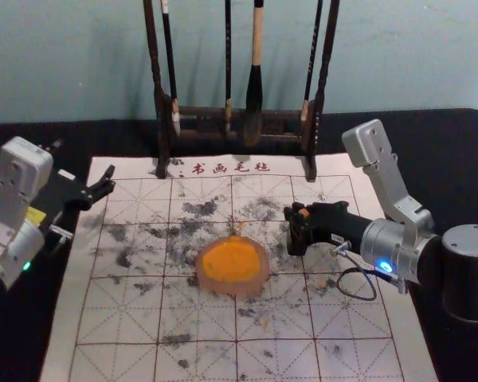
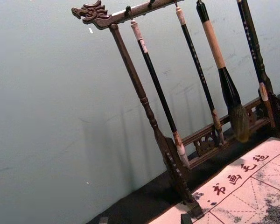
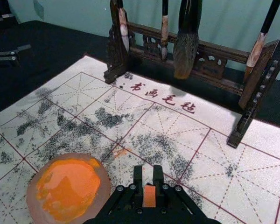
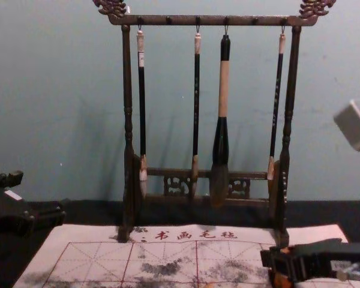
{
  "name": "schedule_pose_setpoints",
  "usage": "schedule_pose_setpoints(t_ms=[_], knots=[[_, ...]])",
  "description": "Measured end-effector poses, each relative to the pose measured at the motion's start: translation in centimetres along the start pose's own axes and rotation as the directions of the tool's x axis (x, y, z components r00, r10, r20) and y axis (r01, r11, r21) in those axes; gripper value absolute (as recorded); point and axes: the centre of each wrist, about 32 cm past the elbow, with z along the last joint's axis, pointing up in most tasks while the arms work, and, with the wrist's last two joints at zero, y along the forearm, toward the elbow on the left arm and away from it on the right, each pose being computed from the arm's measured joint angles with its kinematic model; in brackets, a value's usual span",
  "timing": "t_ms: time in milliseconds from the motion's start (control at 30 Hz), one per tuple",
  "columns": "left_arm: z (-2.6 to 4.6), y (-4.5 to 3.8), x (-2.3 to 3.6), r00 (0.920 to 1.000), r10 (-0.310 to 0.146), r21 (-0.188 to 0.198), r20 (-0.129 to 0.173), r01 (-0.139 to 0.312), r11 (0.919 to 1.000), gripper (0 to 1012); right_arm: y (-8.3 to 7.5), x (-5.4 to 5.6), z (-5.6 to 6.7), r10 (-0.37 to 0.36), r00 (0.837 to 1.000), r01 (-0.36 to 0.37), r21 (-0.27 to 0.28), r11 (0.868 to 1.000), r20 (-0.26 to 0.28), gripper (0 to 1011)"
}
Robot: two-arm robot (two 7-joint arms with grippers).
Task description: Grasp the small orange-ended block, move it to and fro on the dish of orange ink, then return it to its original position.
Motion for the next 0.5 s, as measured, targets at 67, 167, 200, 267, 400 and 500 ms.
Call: schedule_pose_setpoints(t_ms=[67, 167, 200, 267, 400, 500], knots=[[0.0, 0.0, 0.0, 1.0, 0.0, 0.0, 0.0, 0.0, 1.0, 1001, 0.03, -0.03, -0.07, 0.0, 1.0, 0.0, -0.002, 1.0, 0.002, 111], [0.0, 0.0, 0.0, 1.0, 0.0, 0.0, 0.0, 0.0, 1.0, 1001, 0.04, -0.07, -0.11, 0.0, 1.0, 0.0, -0.004, 1.0, 0.003, 111], [0.0, 0.0, 0.0, 1.0, 0.0, 0.0, 0.0, 0.0, 1.0, 1001, 0.04, -0.06, -0.11, 0.0, 1.0, 0.0, -0.004, 1.0, 0.003, 111], [0.0, 0.0, 0.0, 1.0, 0.0, 0.0, 0.0, 0.0, 1.0, 1001, 0.04, -0.06, -0.11, 0.0, 1.0, 0.0, -0.004, 1.0, 0.003, 111], [0.0, 0.0, 0.0, 1.0, 0.0, 0.0, 0.0, 0.0, 1.0, 1001, 0.03, -0.05, -0.11, -0.001, 1.0, 0.001, -0.004, 1.0, 0.003, 111], [0.0, 0.0, 0.0, 1.0, 0.0, 0.0, 0.0, 0.0, 1.0, 1001, 0.03, -0.03, -0.11, -0.001, 1.0, 0.001, -0.004, 1.0, 0.003, 111]])
